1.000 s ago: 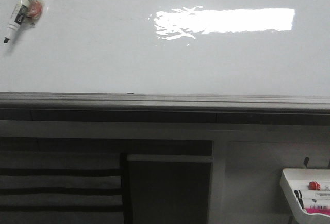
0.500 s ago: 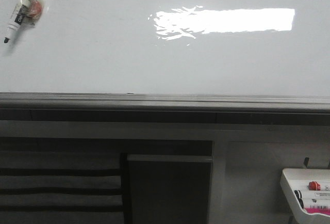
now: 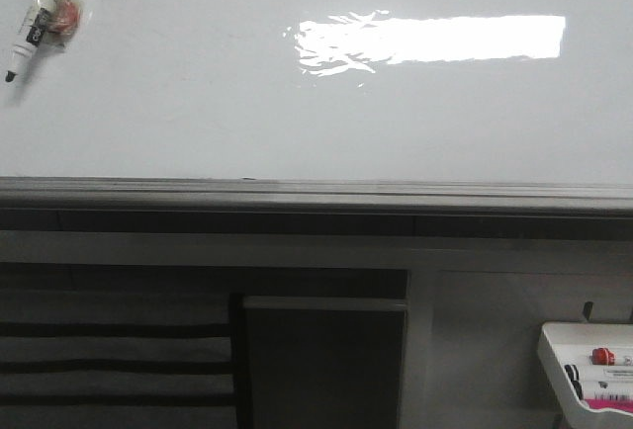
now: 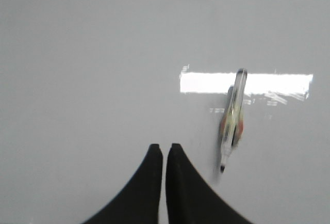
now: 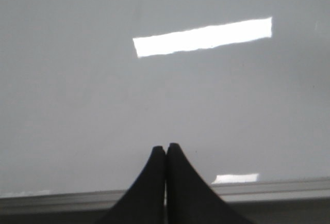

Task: Write number 3 on whiteboard

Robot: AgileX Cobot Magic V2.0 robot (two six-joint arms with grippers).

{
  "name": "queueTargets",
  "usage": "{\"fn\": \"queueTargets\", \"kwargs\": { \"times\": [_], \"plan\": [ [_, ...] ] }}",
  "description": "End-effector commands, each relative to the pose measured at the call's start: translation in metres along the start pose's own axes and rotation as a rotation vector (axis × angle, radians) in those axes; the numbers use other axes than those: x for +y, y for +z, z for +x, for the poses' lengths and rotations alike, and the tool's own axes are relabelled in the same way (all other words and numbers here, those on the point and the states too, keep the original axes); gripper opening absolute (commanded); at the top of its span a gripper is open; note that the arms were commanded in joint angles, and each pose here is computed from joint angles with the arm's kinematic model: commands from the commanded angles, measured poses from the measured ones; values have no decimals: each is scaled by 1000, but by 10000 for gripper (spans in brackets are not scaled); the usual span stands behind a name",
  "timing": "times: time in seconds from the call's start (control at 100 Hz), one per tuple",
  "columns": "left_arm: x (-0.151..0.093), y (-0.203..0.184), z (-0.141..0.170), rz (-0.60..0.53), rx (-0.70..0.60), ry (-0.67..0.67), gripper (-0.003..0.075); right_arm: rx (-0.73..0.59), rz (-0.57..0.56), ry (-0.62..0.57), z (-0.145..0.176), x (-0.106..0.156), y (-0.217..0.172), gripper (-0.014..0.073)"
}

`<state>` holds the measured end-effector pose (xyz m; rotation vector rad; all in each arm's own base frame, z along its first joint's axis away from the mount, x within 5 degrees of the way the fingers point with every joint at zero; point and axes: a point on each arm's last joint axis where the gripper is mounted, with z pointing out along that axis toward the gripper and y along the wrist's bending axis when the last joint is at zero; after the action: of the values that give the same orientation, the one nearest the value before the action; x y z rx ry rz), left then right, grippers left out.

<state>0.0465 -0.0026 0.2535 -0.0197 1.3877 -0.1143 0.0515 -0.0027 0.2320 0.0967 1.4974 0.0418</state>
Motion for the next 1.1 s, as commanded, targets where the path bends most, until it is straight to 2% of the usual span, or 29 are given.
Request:
{"fn": "queueTargets", "kwargs": {
  "times": [0.0,0.12,0.21,0.31,0.66,1.09],
  "plan": [
    [-4,-3,-46,9,-118,-24,-19,-52,7,-20,-37,3,0,-79],
    [-6,6,-79,0,-33,10,-19,37,38,-60,-67,3,7,-79],
    [-6,18,-94,-21,45,79,-19,115,55,-131,-87,3,16,-79],
    [-7,29,-105,-24,74,80,-19,163,63,-157,-102,4,27,-79],
    [-6,46,-91,-27,165,78,-19,179,58,-159,-104,5,38,-79],
    [-5,46,-90,-29,170,85,-18,177,64,-179,-105,4,39,-71]
  ]
}}
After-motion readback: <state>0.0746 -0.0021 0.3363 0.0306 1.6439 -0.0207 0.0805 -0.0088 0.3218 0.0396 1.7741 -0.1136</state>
